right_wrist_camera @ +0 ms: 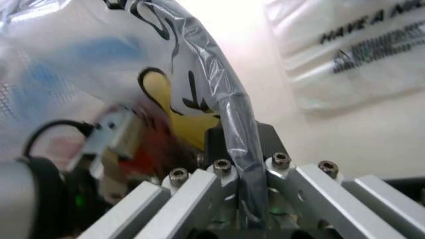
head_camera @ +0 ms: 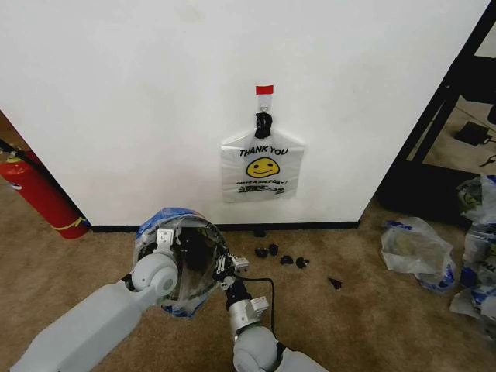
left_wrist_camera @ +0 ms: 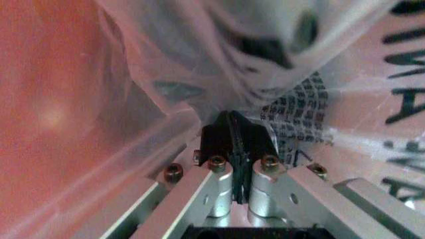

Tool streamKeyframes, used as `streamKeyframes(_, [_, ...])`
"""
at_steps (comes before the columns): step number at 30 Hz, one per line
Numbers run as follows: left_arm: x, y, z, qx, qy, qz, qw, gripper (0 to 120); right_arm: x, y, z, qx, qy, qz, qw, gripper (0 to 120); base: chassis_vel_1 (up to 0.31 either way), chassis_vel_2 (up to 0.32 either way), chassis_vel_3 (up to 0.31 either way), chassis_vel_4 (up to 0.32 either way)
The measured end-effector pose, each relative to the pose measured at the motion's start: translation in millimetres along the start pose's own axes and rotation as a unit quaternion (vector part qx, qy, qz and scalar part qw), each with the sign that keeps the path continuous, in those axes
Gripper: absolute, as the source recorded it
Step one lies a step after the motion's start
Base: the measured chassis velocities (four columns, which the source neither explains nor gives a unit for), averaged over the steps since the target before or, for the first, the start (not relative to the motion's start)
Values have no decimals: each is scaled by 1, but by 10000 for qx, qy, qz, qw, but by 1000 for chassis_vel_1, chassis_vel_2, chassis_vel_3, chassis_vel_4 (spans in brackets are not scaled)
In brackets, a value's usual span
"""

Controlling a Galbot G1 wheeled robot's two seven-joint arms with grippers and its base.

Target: Pick up the garbage bag from the wall and place it over the trash bin.

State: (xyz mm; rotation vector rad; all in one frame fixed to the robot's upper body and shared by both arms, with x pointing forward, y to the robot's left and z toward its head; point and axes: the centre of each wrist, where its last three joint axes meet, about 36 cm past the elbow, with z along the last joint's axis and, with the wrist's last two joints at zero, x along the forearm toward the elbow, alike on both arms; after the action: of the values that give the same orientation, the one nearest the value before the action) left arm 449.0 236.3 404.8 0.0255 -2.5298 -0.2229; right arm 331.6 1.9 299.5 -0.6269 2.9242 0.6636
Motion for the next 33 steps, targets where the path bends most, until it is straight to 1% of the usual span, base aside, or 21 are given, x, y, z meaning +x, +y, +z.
streamKeyframes(3, [2, -4, 7, -100, 77, 96, 9999, 0, 4, -5, 1, 55, -103, -313, 9994, 0, 0, 0, 0, 0])
streamKeyframes(5, [3, -8, 7, -105, 78, 139, 9998, 0, 5, -6, 2, 100, -151, -481, 9987, 0, 0, 0, 0, 0])
streamKeyframes(7, [3, -10, 6, -99, 63, 163, 9998, 0, 6, -7, 2, 122, -174, -555, 9982, 0, 0, 0, 0, 0])
streamKeyframes(10, [5, -13, -4, -54, -59, 216, 9997, 0, 8, -6, 3, 139, -194, -623, 9978, 0, 0, 0, 0, 0])
streamKeyframes(13, [8, -10, -13, -5, -177, 221, 9996, 0, 7, -7, 3, 140, -183, -483, 9986, 0, 0, 0, 0, 0])
streamKeyframes(15, [9, -9, -14, -5, -191, 217, 9996, 0, 7, -8, 3, 145, -173, -442, 9988, 0, 0, 0, 0, 0])
streamKeyframes(20, [16, -1, -6, -19, -146, 219, 9997, 0, 3, -9, 3, 122, -71, -119, 9998, 0, 0, 0, 0, 0])
streamKeyframes(21, [19, -1, -3, -23, -121, 247, 9996, 0, 1, -8, 2, 84, -17, -15, 10000, 0, 0, 0, 0, 0])
streamKeyframes(24, [21, -1, -1, -24, -109, 265, 9996, 0, 1, -7, 1, 54, 15, 40, 10000, 0, 0, 0, 0, 0])
streamKeyframes(25, [25, -3, 3, -26, -81, 321, 9994, 0, -2, -4, -2, -43, 90, 165, 9998, 0, 0, 0, 0, 0])
streamKeyframes(26, [37, -9, 9, -35, -24, 484, 9988, 0, -8, 1, -9, -196, 206, 390, 9988, 0, 0, 0, 0, 0])
streamKeyframes(29, [49, -15, 13, -15, -12, 649, 9979, 0, -13, -1, -12, -216, 198, 472, 9985, 0, 0, 0, 0, 0])
streamKeyframes(30, [58, -19, 14, 8, -45, 738, 9973, 0, -15, -2, -13, -216, 190, 494, 9984, 0, 0, 0, 0, 0])
streamKeyframes(31, [58, -19, 14, 8, -45, 738, 9973, 0, -15, -2, -13, -216, 190, 494, 9984, 0, 0, 0, 0, 0])
streamKeyframes(33, [69, -22, 13, 41, -111, 830, 9965, 0, -16, -5, -11, -184, 204, 529, 9982, 0, 0, 0, 0, 0])
